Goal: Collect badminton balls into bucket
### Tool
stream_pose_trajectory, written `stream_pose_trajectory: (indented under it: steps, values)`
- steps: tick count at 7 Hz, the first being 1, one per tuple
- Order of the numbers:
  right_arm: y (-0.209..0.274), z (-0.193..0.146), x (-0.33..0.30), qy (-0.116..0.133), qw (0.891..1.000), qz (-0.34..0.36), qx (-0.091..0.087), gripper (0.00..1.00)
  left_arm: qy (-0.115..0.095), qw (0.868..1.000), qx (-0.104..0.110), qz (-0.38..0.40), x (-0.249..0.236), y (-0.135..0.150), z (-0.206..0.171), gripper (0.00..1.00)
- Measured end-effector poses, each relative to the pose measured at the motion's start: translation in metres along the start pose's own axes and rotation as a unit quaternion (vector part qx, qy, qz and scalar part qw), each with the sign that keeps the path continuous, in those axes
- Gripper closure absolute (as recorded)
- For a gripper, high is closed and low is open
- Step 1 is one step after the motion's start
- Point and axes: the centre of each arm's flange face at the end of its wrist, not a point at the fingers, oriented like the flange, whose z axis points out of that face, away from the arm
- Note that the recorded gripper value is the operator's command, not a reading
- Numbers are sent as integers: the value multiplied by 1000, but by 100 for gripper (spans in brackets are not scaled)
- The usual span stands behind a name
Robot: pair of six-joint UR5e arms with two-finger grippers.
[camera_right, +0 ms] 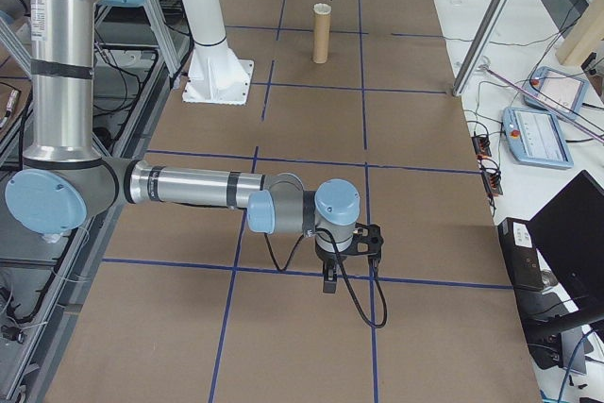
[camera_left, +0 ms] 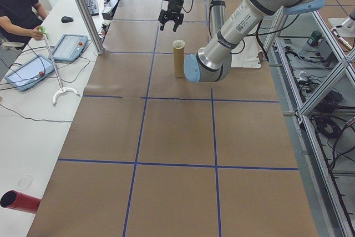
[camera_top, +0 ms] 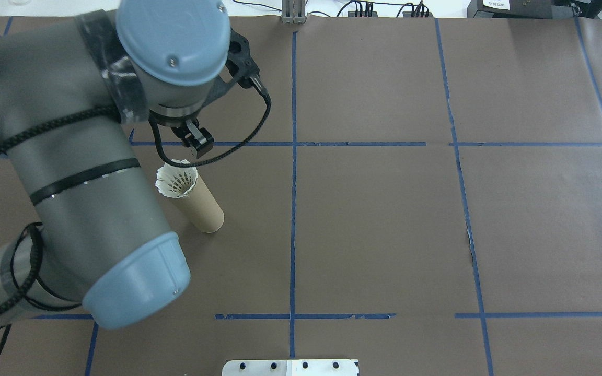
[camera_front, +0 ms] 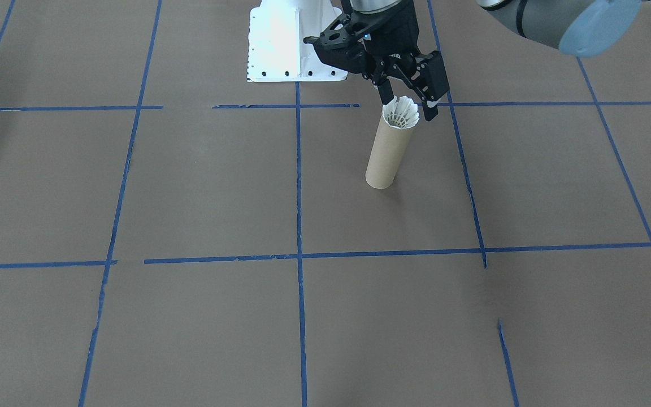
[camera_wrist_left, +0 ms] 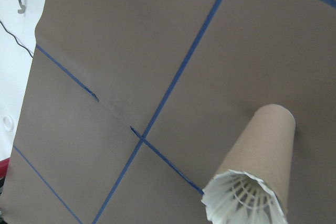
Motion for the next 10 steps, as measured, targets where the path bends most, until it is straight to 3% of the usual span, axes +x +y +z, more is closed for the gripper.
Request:
stream_pose_trajectory:
  steps: [2, 3, 6, 7, 10]
  values:
    - [0, 0, 0, 0, 1000, 0, 0, 0, 28, 997, 38, -68, -73, 13, 35, 0]
    - [0, 0, 0, 0, 1000, 0, 0, 0, 52, 993, 41, -96, -110, 27, 60, 0]
    - [0, 0, 0, 0, 1000, 0, 0, 0, 143, 977, -9, -158, -173, 71, 127, 0]
    - [0, 0, 0, 0, 1000, 0, 0, 0, 156, 972, -18, -172, -188, 83, 148, 0]
    - [0, 0, 0, 0, 1000, 0, 0, 0, 169, 958, -23, -232, -271, 121, 200, 0]
